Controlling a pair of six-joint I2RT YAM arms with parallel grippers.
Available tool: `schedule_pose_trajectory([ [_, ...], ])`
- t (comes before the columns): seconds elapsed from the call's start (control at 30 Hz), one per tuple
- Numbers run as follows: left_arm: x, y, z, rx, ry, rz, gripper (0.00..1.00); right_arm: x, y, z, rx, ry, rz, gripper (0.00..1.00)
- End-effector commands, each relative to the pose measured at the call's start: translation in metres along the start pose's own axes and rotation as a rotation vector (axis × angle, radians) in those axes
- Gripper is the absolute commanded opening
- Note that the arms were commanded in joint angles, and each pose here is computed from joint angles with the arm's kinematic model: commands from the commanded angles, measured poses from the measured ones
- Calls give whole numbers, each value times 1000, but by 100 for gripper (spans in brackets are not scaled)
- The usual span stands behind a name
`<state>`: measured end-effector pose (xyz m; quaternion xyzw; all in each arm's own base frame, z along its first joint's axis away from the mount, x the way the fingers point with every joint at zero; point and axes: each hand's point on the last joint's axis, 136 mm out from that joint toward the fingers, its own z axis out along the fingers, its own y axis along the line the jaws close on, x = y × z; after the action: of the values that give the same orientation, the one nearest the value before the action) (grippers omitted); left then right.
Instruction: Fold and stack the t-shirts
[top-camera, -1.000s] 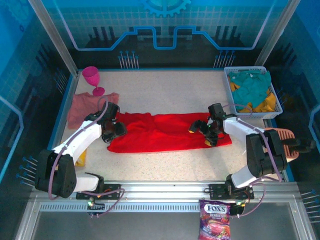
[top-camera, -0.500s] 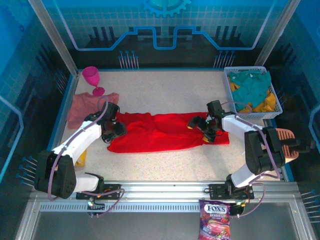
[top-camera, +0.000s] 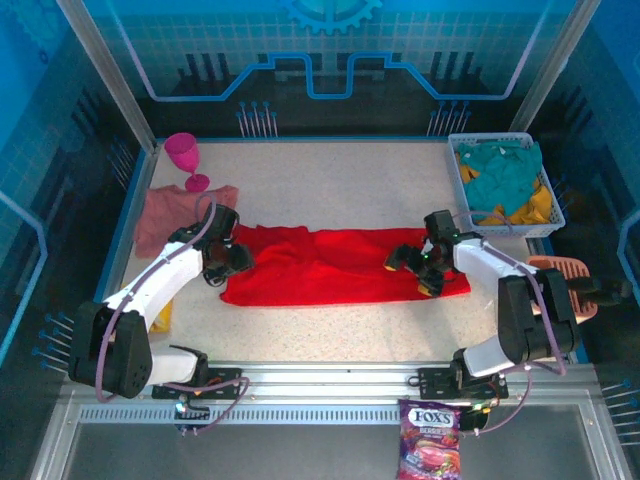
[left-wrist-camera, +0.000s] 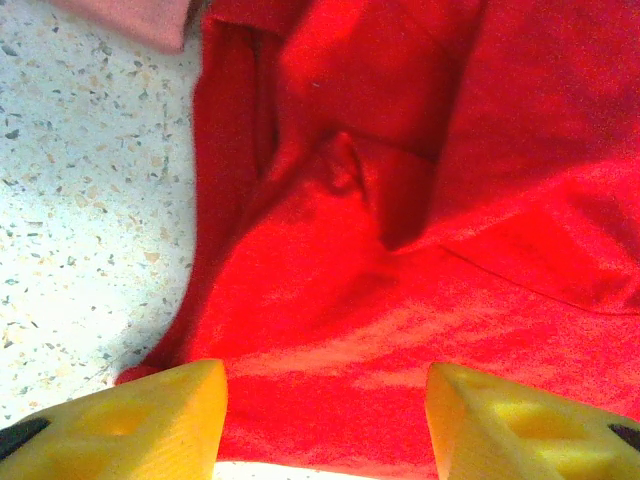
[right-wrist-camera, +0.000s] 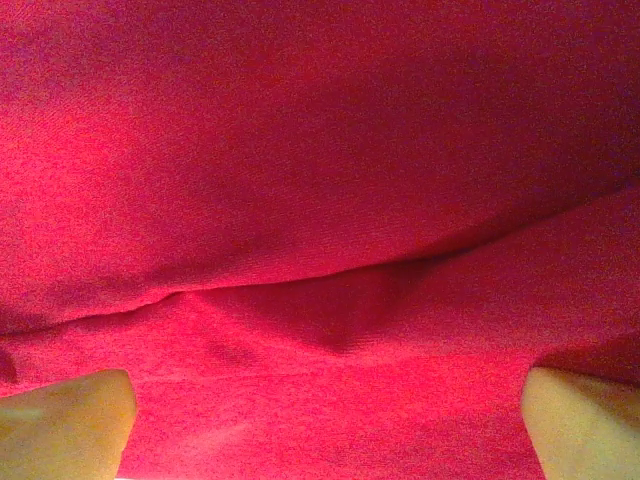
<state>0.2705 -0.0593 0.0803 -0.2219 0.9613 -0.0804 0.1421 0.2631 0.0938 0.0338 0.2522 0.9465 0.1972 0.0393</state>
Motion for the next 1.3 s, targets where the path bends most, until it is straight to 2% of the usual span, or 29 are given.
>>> schedule_pose_trajectory([
  [0.0, 3, -4, -2, 18, 10, 29, 55, -1, -30, -18, 78, -6, 26, 100],
  [0.2, 3, -3, -3, 14, 8, 32, 55, -24, -40, -44, 59, -81, 33, 100],
  [0.47, 7, -12, -4, 83, 13, 5, 56, -31, -30, -51, 21, -99, -26, 98],
  [0.63, 16, -19, 3, 127, 58, -49, 56, -32, -18, -56, -20, -98, -90, 98],
  [0.83, 20, -64, 9, 308, 96, -99, 57, -46, 23, -55, -72, -108, -226, 97],
  [0.9, 18, -78, 16, 292, 107, -78, 56, -58, 35, -50, -83, -108, -228, 96],
  [1.0, 14, -91, 32, 243, 115, -60, 56, -76, 40, -39, -24, -118, -238, 96],
  [1.13, 14, -99, 61, 189, 170, -73, 54, -90, 25, -15, 68, -92, -213, 95],
  [1.27, 10, -99, 80, 128, 197, -49, 54, -84, 7, 8, 123, -27, -175, 93],
])
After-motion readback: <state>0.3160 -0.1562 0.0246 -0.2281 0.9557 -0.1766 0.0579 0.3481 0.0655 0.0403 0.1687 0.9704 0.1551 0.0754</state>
